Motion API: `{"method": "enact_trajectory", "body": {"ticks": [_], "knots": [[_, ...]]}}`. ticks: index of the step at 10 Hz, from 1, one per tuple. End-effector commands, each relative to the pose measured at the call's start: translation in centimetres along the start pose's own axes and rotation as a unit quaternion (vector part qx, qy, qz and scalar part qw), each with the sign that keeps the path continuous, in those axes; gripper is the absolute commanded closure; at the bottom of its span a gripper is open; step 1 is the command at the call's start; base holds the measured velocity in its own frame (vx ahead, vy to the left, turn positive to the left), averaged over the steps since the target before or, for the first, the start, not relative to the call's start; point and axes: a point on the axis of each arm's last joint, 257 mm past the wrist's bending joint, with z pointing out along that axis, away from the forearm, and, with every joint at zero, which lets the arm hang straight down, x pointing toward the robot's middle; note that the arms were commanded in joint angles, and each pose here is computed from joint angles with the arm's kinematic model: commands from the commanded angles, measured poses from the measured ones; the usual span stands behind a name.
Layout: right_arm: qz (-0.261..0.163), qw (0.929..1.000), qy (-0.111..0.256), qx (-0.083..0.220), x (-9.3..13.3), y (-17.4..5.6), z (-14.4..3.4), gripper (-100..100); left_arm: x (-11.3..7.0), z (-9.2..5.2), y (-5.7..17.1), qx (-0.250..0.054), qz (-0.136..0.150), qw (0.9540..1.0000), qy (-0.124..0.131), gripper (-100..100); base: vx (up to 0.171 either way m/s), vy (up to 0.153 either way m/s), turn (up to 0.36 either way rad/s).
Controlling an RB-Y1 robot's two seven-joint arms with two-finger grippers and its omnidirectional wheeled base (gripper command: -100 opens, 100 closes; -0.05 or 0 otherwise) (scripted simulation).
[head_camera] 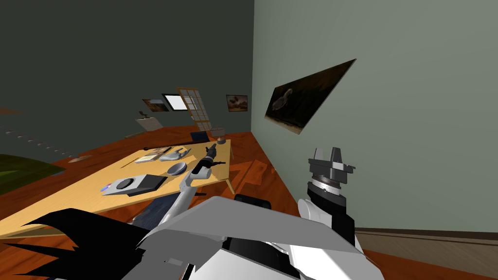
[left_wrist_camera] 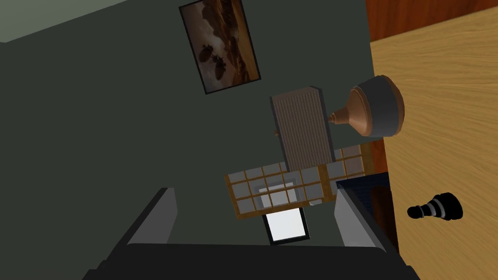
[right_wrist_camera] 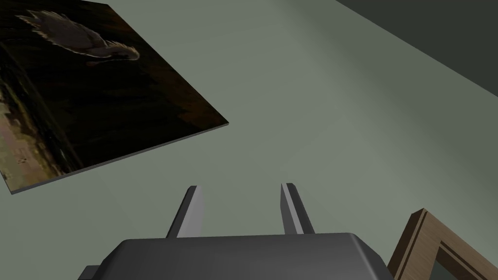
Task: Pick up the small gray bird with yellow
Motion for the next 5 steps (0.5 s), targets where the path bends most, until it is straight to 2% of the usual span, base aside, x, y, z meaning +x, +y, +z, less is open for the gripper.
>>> {"method": "enact_trajectory", "body": {"ticks": [1, 2, 3, 4, 5], "knots": [[0.0, 1.0, 0.0, 0.0, 0.0, 0.0, 0.0, 0, -0.6, 0.3, 1.3, -0.023, 0.0, 0.9997, -0.003, -100, 0.026, -0.013, -0.003], [0.0, 1.0, 0.0, 0.0, 0.0, 0.0, 0.0, 0, -1.6, 0.6, 3.4, -0.051, -0.001, 0.9986, -0.009, -100, 0.033, -0.013, -0.01], [0.0, 1.0, 0.0, 0.0, 0.0, 0.0, 0.0, 0, -1.6, 0.5, 3.8, -0.059, -0.001, 0.9982, -0.008, -100, 0.027, -0.012, -0.006], [0.0, 1.0, 0.0, 0.0, 0.0, 0.0, 0.0, 0, -2.6, 0.7, 5.8, -0.087, -0.004, 0.996, -0.015, -100, 0.029, -0.019, -0.013], [0.0, 1.0, 0.0, 0.0, 0.0, 0.0, 0.0, 0, -2.5, 0.6, 6.2, -0.096, -0.004, 0.9953, -0.014, -100, 0.023, -0.011, -0.005]]}}
